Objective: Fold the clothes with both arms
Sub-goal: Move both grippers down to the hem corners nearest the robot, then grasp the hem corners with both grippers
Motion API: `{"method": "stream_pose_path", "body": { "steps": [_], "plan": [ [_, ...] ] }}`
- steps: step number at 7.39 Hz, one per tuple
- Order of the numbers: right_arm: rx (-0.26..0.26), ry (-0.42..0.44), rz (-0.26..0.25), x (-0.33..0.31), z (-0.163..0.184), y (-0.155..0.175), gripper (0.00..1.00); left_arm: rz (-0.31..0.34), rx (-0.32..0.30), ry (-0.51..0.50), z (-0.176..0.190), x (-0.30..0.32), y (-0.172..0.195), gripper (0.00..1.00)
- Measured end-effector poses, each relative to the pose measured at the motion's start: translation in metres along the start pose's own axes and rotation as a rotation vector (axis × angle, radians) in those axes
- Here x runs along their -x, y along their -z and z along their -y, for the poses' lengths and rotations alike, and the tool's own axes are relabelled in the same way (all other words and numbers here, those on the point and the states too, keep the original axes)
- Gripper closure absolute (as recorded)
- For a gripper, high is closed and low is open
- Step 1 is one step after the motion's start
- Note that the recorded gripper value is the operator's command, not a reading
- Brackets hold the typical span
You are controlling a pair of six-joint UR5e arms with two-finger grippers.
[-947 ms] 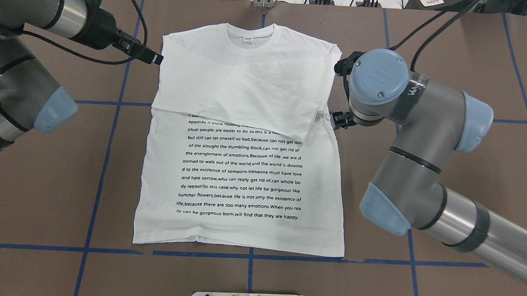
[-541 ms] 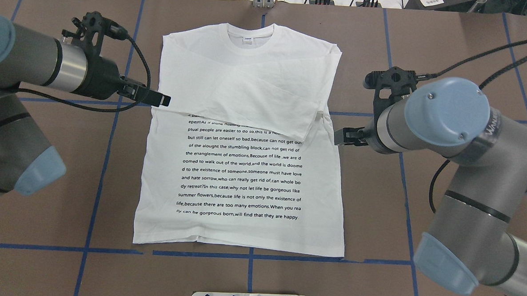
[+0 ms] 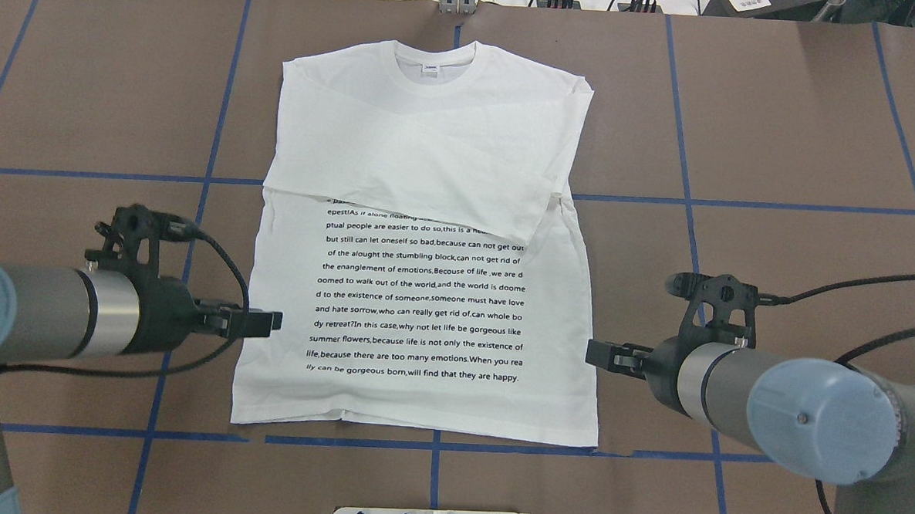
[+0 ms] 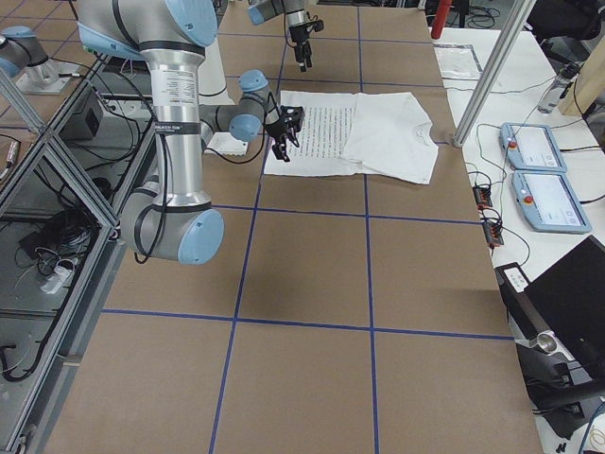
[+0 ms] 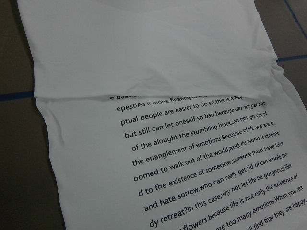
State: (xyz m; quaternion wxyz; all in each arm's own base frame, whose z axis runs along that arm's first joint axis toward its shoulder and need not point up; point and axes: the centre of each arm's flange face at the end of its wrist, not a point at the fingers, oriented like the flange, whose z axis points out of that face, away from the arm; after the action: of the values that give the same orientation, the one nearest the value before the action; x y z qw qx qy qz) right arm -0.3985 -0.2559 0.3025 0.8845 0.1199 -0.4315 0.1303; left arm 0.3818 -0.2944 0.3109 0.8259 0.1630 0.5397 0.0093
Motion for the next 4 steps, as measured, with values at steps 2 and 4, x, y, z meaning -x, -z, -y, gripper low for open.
{"method": "stream_pose_path", "body": {
  "steps": [2,4],
  "plan": [
    [-0.01,-0.019,0.004,0.002,-0.022,-0.002,0.0,0.068,0.016,0.054,-0.059,0.003,-0.03,0.0],
    [-0.012,-0.021,0.006,0.003,-0.025,-0.002,0.0,0.124,0.021,0.06,-0.082,0.015,-0.055,0.02]
  ]
}}
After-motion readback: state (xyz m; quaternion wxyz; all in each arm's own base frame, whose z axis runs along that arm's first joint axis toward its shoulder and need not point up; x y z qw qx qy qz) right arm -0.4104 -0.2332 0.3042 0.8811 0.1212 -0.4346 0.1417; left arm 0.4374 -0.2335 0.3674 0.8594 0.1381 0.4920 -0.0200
